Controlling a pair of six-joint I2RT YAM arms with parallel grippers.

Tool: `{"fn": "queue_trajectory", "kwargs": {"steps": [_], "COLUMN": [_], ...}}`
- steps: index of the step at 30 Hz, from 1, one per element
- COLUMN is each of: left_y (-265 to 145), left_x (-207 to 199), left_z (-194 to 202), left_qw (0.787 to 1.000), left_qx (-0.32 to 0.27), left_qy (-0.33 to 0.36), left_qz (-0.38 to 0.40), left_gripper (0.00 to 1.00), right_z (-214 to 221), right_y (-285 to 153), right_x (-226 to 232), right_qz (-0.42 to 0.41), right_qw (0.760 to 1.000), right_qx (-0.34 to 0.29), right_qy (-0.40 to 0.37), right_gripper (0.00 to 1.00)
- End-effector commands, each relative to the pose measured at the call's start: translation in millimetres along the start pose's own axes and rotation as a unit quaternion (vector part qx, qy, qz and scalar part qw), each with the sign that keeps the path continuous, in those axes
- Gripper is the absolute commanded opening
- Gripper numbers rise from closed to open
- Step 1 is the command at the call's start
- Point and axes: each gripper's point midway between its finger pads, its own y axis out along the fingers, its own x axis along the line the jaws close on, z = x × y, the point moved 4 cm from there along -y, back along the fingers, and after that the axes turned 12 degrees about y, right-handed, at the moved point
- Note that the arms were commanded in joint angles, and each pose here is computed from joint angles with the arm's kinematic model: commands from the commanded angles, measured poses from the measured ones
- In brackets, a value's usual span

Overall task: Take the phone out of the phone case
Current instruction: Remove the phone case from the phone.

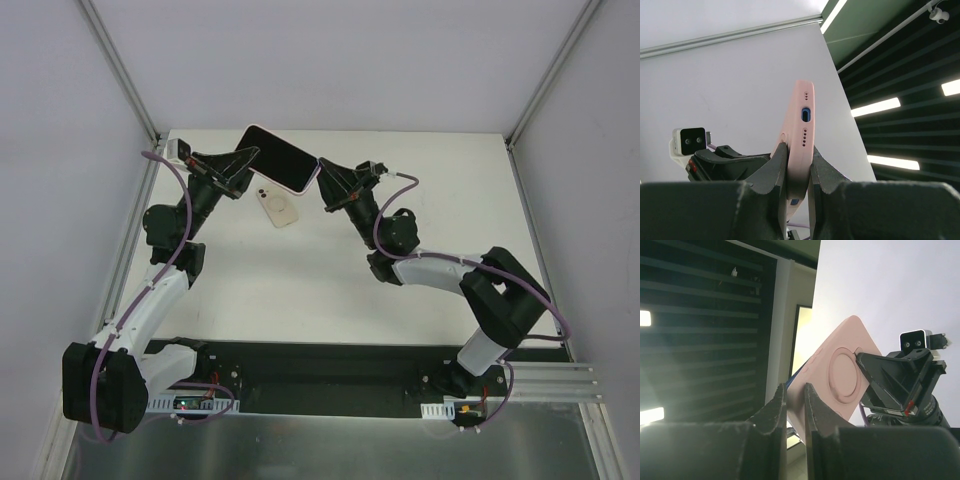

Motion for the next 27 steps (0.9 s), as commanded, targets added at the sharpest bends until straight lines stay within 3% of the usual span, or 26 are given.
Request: {"fn": "queue_trajectory", "kwargs": {"steps": [1, 7, 16, 19, 20, 22, 23, 25, 27], "left_y": [-64.4, -63.7, -63.7, -63.7, -63.8, -63.3, -63.3, -62.2, -60.1], "left_x": [-178.9, -179.9, -177.3, -176.8, -177.3, -176.7, -176.2, -175.5, -174.0], "left_z": [49.2, 49.0, 48.7, 48.8, 48.9, 49.3, 49.3, 48.7, 49.1], "left_qw": [0.924, 0.923, 0.924, 0.925, 0.925, 0.925, 0.925, 0.926, 0.928], "left_qx": [0.082, 0.081, 0.080, 0.081, 0.081, 0.083, 0.084, 0.084, 0.088], "left_qy": [0.071, 0.073, 0.072, 0.071, 0.072, 0.072, 0.071, 0.072, 0.071], "left_qz": [0.367, 0.369, 0.366, 0.365, 0.366, 0.364, 0.363, 0.362, 0.355], "left_gripper": [0.00, 0.00, 0.00, 0.00, 0.00, 0.00, 0.00, 0.00, 0.00], "right_z": [-17.7, -27.8, -41.2, -43.3, -49.4, -44.8, -48.7, -47.8, -47.6], "right_y": [-39.6, -56.3, -86.8, -93.7, -106.2, -103.2, -115.2, -115.9, -119.5], "right_x": [-90.6, -114.6, -144.7, -149.0, -157.4, -151.4, -156.1, -150.7, -145.5], "right_qz": [0.148, 0.214, 0.350, 0.394, 0.436, 0.456, 0.490, 0.504, 0.536], "right_qw": [0.988, 0.975, 0.929, 0.909, 0.886, 0.873, 0.852, 0.840, 0.812], "right_qx": [0.001, -0.013, -0.041, -0.051, -0.060, -0.055, -0.062, -0.064, -0.064], "right_qy": [-0.037, -0.059, -0.114, -0.128, -0.144, -0.164, -0.173, -0.189, -0.219], "right_gripper": [0.01, 0.02, 0.01, 0.02, 0.01, 0.02, 0.01, 0.01, 0.02]}}
